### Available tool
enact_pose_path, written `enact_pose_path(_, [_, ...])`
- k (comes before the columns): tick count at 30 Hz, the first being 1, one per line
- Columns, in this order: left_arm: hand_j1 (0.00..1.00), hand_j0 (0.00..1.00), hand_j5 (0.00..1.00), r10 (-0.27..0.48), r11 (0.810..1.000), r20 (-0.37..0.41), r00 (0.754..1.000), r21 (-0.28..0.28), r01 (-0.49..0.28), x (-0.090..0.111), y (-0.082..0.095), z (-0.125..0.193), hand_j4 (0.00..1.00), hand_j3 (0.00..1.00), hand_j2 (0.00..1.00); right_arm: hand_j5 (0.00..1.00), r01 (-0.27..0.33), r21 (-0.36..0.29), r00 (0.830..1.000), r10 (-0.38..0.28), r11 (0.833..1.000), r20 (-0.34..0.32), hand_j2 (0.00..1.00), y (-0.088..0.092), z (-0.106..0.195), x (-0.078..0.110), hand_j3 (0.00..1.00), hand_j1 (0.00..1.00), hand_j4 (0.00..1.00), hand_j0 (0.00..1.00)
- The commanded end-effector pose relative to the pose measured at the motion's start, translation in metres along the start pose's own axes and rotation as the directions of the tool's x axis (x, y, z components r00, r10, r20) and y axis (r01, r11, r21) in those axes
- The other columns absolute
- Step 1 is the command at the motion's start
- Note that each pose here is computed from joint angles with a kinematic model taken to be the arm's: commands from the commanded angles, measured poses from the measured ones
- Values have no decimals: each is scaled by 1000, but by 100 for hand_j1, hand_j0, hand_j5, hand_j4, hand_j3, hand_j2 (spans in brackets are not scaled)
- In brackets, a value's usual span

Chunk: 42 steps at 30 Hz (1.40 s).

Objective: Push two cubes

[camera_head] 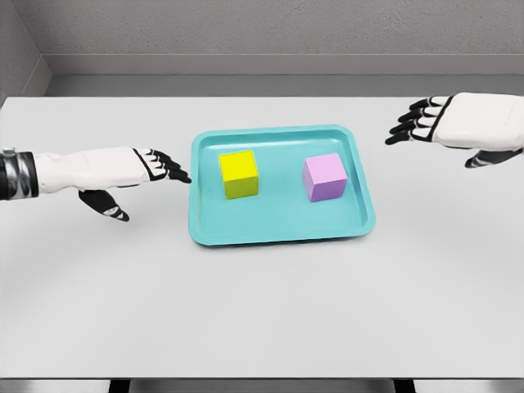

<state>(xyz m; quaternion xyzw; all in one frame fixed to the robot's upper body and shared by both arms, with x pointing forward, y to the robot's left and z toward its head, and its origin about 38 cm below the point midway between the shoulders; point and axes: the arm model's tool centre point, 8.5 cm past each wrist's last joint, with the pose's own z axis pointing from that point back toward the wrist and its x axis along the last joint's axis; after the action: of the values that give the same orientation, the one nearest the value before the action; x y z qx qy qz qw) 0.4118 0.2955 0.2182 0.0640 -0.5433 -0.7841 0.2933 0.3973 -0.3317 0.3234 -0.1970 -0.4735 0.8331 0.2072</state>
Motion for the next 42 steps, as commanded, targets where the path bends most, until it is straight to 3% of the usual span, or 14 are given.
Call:
enact_pose_path(1, [100, 100, 100, 5, 1000, -1, 1000, 1, -5, 0, 0, 0, 100, 100, 100, 100, 2, -4, 1000, -2, 1000, 5, 100, -1, -1, 1, 100, 100, 100, 100])
enact_pose_path(3, [97, 97, 97, 5, 1000, -1, 1000, -2, -5, 0, -1, 0, 97, 97, 97, 100, 3, -5, 1000, -3, 1000, 7, 100, -1, -2, 2, 100, 100, 100, 100])
enact_pose_path(4, [87, 87, 87, 4, 1000, 4, 1000, -9, -4, 1, -2, -2, 87, 87, 87, 100, 1, -7, 1000, -1, 1000, 5, 100, -2, -1, 1, 100, 100, 100, 100])
enact_pose_path(6, [39, 39, 39, -57, 998, -22, 998, -28, 56, -5, 10, -10, 39, 39, 39, 100, 4, -10, 1000, -4, 1000, -8, 100, -4, 3, -3, 100, 100, 100, 100])
enact_pose_path(7, [33, 33, 33, -38, 999, -12, 999, -36, 38, -10, 3, -37, 33, 33, 33, 88, 1, -7, 1000, -1, 1000, -9, 88, -5, 4, -3, 88, 88, 88, 88])
enact_pose_path(8, [33, 33, 33, -15, 999, -22, 1000, -41, 14, -19, 4, -49, 33, 33, 33, 16, 19, 17, 1000, -20, 1000, 11, 16, 5, -3, 1, 16, 16, 16, 16])
enact_pose_path(9, [33, 33, 33, 11, 999, -48, 999, -43, -13, -31, 3, -51, 33, 33, 33, 7, 40, 59, 998, -42, 997, 41, 7, 20, -14, 6, 7, 7, 7, 7])
enact_pose_path(11, [31, 31, 31, 50, 997, -54, 997, -48, -52, -38, -6, -70, 31, 31, 31, 9, 58, 72, 996, -63, 996, 70, 9, 30, -32, 9, 9, 9, 9, 9])
enact_pose_path(13, [16, 16, 16, 42, 997, -26, 999, -56, -43, -30, -5, -84, 16, 16, 16, 9, 93, 71, 992, -99, 993, 84, 9, 37, -48, 7, 9, 9, 9, 9])
enact_pose_path(18, [14, 14, 14, 11, 998, -1, 1000, -60, -11, -23, 4, -91, 14, 14, 14, 9, 87, 86, 985, -98, 993, 145, 9, 41, -75, 20, 9, 9, 9, 9])
enact_pose_path(24, [13, 13, 13, -9, 999, 11, 1000, -44, 10, -19, 18, -97, 13, 13, 13, 13, 137, 130, 979, -154, 982, 132, 13, 59, -120, 8, 13, 13, 13, 13])
enact_pose_path(30, [13, 13, 13, -23, 999, 32, 999, -33, 24, -14, 27, -108, 13, 13, 13, 13, 188, 139, 976, -201, 972, 82, 13, 67, -128, -11, 13, 13, 13, 13])
enact_pose_path(35, [13, 13, 13, 13, 998, -48, 999, -65, -16, -39, 19, -110, 13, 13, 13, 13, 215, 148, 972, -227, 965, 67, 13, 69, -140, -19, 13, 13, 13, 13])
enact_pose_path(42, [13, 13, 13, 15, 998, -54, 998, -57, -18, -42, 25, -112, 13, 13, 13, 13, 199, 183, 974, -215, 963, 69, 13, 72, -161, -17, 13, 13, 13, 13])
